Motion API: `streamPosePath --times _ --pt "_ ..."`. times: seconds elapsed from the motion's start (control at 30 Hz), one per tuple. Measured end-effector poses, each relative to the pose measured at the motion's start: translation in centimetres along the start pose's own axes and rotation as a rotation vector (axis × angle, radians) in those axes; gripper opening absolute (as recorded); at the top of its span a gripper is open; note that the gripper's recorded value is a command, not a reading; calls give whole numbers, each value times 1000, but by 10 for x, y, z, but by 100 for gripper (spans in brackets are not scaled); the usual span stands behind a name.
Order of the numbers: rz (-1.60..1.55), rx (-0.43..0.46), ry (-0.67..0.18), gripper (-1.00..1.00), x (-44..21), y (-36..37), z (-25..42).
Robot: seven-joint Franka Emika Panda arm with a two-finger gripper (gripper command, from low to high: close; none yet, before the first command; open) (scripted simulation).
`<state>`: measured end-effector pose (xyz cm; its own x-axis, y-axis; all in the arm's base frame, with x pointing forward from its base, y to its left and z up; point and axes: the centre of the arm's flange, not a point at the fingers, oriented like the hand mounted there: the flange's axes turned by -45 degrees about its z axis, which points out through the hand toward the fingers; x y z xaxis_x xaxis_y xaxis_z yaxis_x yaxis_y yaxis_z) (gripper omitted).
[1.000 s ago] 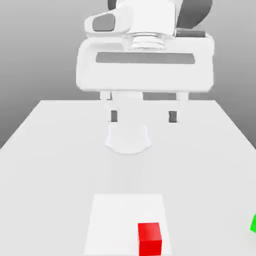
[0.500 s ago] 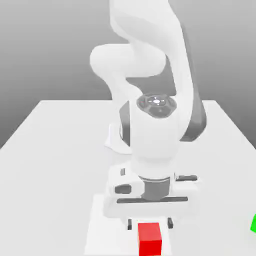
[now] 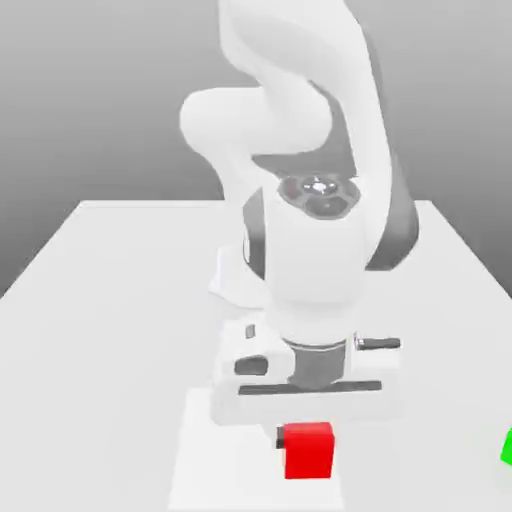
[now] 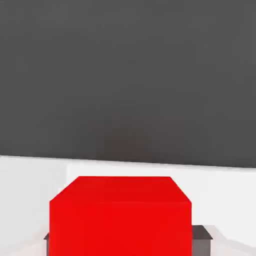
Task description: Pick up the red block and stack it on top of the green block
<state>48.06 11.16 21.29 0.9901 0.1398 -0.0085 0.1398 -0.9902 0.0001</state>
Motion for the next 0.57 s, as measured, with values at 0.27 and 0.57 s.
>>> streamPosePath --times 0.27,0.57 --pt "-268 -2 0 -100 -13 -188 -23" --pt "-343 0 9 100 -28 -243 22"
